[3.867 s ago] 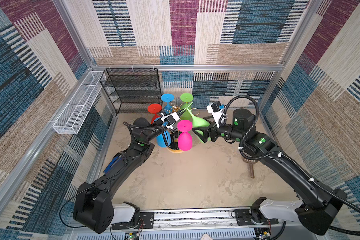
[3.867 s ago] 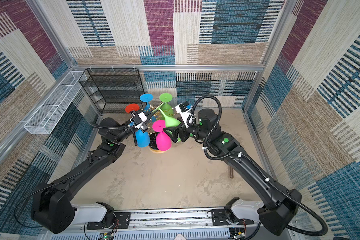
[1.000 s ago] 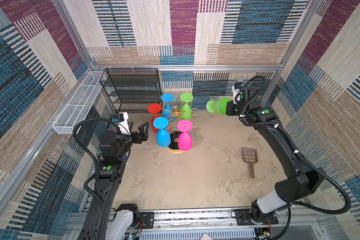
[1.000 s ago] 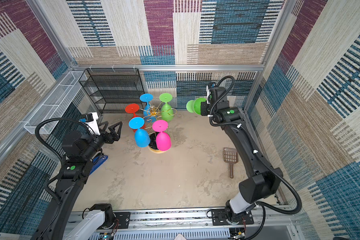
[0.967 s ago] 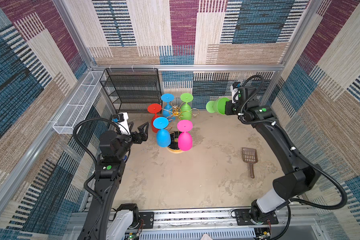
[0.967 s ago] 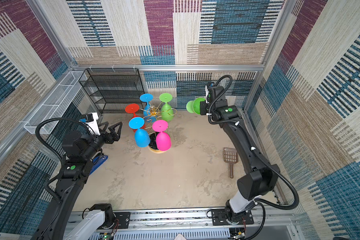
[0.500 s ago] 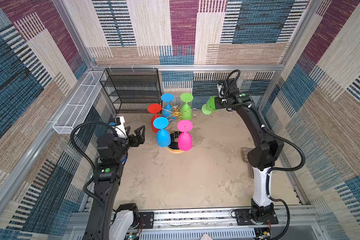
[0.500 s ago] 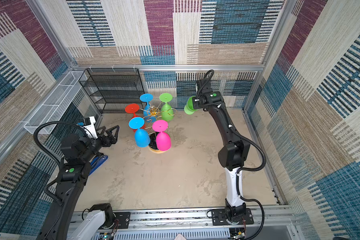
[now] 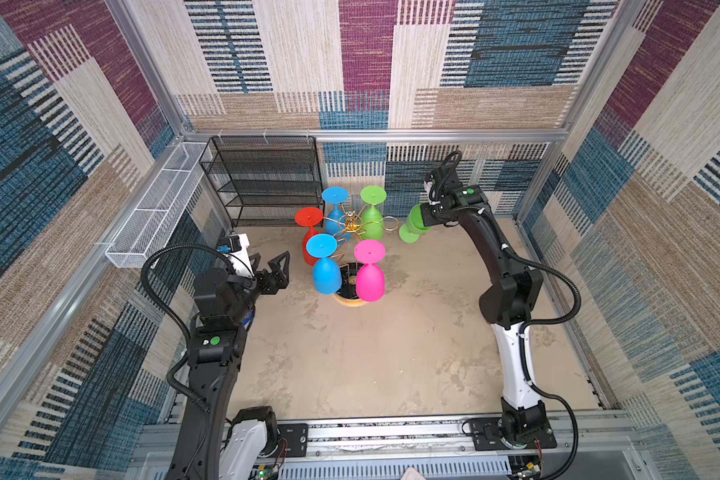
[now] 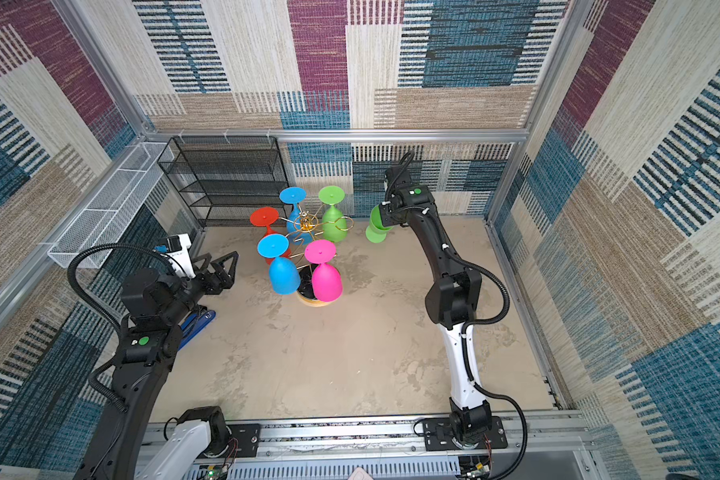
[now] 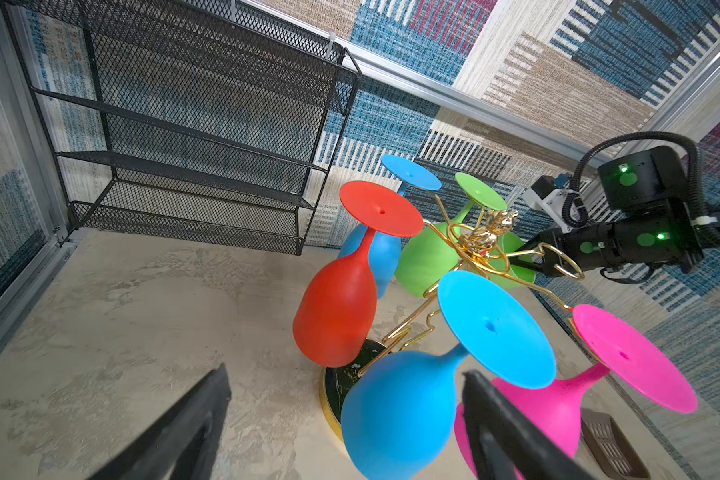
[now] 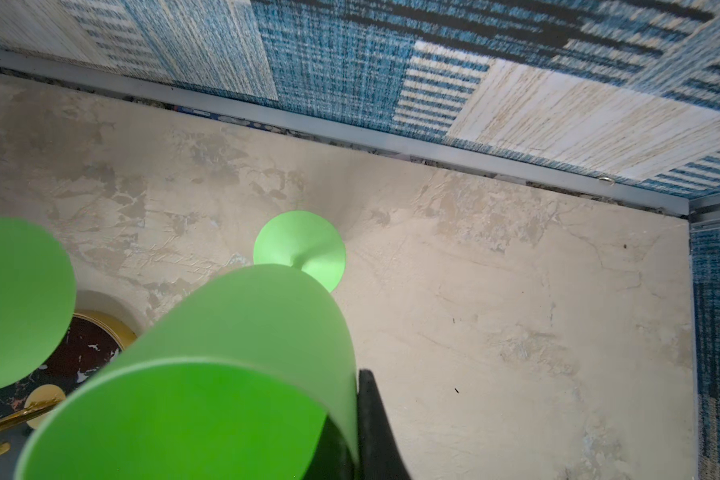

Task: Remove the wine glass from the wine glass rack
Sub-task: 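Lower the green glass upright onto the table and open the right gripper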

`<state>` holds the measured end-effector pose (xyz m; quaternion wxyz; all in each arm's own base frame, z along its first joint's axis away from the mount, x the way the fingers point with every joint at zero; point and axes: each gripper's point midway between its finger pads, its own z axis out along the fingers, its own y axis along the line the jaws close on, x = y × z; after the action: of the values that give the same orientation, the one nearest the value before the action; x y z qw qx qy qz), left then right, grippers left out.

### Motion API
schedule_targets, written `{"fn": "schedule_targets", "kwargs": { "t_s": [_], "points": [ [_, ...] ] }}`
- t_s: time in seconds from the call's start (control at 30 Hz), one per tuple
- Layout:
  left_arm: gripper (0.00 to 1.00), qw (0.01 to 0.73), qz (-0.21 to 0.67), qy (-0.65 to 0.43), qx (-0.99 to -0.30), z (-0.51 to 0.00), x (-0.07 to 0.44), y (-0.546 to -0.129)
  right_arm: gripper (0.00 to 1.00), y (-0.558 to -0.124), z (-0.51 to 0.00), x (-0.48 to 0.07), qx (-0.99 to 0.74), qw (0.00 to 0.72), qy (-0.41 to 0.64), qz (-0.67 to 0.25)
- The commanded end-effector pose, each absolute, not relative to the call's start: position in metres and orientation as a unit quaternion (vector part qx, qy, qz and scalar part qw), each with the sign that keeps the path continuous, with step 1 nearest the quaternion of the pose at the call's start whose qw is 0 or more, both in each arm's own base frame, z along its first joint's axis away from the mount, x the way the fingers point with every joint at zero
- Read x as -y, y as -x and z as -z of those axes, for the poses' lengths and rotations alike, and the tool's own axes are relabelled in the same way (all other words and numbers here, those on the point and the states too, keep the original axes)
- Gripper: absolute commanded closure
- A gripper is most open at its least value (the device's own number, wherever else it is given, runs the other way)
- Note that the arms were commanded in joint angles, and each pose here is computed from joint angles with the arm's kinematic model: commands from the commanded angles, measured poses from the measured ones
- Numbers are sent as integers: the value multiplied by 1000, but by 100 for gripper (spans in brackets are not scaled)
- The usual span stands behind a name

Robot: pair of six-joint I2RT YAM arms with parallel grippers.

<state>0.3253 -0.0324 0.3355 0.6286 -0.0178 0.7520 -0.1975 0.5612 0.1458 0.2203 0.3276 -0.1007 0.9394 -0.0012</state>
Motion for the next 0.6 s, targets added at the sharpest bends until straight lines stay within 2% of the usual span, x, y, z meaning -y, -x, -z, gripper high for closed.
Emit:
{"fn": "schedule_targets", "kwargs": {
  "t_s": [0.0, 0.23, 0.57],
  "points": [
    [11, 635, 199, 16, -746, -340, 32, -326, 100, -561, -211, -148, -942, 318, 110, 5],
    [11, 635, 206, 16, -745, -339, 33, -327, 100, -557, -203, -146, -945, 305, 114, 21],
    [11, 633, 213, 18, -744, -337, 34, -327, 93, -549, -188, -149, -950, 283, 126, 29]
  ]
}}
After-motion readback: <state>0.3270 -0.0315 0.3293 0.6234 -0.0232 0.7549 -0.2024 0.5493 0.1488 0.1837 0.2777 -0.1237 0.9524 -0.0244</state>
